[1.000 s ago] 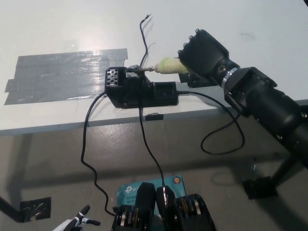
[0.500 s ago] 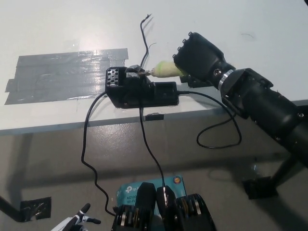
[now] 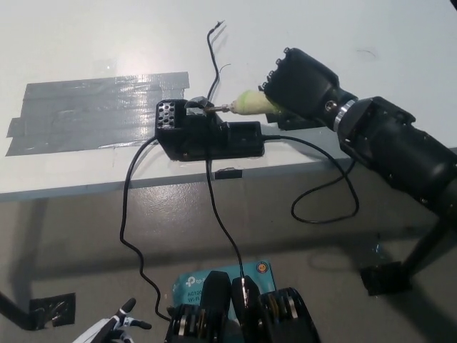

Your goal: The robot uses its right hand to grab and lift the soldering gun kept on the middle of the table and puts it in its base

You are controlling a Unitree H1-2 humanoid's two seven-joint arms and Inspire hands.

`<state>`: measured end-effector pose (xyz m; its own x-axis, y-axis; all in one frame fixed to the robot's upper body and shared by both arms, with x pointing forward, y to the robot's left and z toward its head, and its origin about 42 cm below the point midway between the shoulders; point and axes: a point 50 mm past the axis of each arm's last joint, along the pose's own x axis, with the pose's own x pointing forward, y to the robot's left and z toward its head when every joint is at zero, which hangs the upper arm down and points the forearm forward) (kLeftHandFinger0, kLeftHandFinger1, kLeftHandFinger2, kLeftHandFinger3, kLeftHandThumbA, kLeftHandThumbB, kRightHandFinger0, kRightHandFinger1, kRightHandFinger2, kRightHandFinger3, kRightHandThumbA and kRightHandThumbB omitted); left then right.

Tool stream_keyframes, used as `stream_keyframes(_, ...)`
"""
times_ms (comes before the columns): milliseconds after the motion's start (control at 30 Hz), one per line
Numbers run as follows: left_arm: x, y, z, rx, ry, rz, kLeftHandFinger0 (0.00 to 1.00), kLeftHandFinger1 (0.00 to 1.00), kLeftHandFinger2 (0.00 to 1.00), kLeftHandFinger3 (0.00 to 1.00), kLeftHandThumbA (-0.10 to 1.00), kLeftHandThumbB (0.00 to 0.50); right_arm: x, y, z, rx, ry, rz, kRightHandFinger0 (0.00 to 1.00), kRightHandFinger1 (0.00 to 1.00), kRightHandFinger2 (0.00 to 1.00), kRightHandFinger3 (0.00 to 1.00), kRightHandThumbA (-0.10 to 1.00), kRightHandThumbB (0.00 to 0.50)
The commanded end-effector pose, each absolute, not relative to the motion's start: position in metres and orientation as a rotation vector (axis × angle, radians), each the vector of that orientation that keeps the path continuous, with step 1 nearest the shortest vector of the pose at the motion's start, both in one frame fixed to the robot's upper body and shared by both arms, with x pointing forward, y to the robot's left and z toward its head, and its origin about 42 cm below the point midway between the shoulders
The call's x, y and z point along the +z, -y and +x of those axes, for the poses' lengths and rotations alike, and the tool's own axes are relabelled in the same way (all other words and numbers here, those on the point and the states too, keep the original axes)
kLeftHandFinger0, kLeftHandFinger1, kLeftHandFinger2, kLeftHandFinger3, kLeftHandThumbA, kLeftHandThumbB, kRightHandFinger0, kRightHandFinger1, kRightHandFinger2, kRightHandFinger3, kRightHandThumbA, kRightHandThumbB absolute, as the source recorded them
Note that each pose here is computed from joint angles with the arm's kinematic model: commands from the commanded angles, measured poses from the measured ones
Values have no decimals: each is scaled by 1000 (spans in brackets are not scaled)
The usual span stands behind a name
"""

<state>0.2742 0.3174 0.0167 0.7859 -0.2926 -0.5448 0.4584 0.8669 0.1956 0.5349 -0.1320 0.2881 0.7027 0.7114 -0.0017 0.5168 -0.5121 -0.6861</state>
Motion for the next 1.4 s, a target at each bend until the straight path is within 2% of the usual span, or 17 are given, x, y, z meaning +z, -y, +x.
stream_keyframes(0,28,-318,280,-426,-500,347,0,52,295,642,1000,500,323,122,542,293,1065,-2299,0,0,52,18,125,161)
stream_keyframes(100,28,-318,280,-423,-497,358,0,47,288,646,1000,500,324,119,542,305,1067,-2306,0,0,64,8,174,131)
stream_keyframes(167,29,-318,280,-424,-496,355,0,58,301,642,1000,500,323,116,541,313,1085,-2276,0,0,59,0,180,145)
stream_keyframes(267,29,-317,281,-430,-493,370,0,0,311,668,1000,500,318,117,541,306,1113,-2240,0,0,17,0,258,131)
stream_keyframes(333,29,-318,281,-426,-498,368,0,0,303,665,1000,500,317,116,542,316,1102,-2215,0,0,17,0,170,132)
stream_keyframes(367,30,-318,282,-426,-492,371,0,16,322,670,1000,500,316,114,542,325,1091,-2217,0,0,23,0,49,167)
stream_keyframes(433,31,-317,282,-428,-492,364,0,33,308,665,1000,500,313,113,540,320,1069,-2209,0,0,54,43,47,134)
stream_keyframes(500,31,-317,282,-429,-489,364,0,46,312,658,1000,500,310,112,539,311,1070,-2210,0,0,48,26,34,142)
stream_keyframes(567,30,-315,282,-420,-500,353,0,51,309,647,1000,500,306,112,537,316,1061,-2197,0,0,53,113,-7,167)
stream_keyframes(633,29,-315,281,-424,-502,360,0,33,317,675,1000,500,305,110,536,321,1047,-2177,0,0,43,164,-5,148)
stream_keyframes(667,29,-315,281,-424,-503,359,0,31,317,676,1000,500,305,109,536,321,1046,-2178,0,0,37,158,-4,147)
stream_keyframes(700,28,-314,281,-424,-502,359,0,34,313,668,1000,500,305,108,537,319,1041,-2170,0,0,19,47,-23,128)
stream_keyframes(800,29,-314,281,-427,-500,361,0,25,324,658,1000,500,308,101,537,321,1014,-2151,0,0,30,61,-57,87)
stream_keyframes(900,30,-312,282,-436,-497,363,0,64,338,696,1000,500,312,93,536,299,1015,-2182,0,0,28,12,-53,107)
stream_keyframes(1000,29,-312,280,-443,-490,373,0,47,323,658,1000,500,312,88,534,304,1020,-2135,0,0,7,0,-89,130)
stream_keyframes(1233,28,-311,280,-444,-498,377,0,68,327,686,1000,500,312,80,533,313,993,-2162,0,0,23,32,-52,107)
stream_keyframes(1367,28,-310,279,-452,-501,376,0,87,346,673,1000,500,309,77,533,335,1004,-2163,0,0,15,0,-85,164)
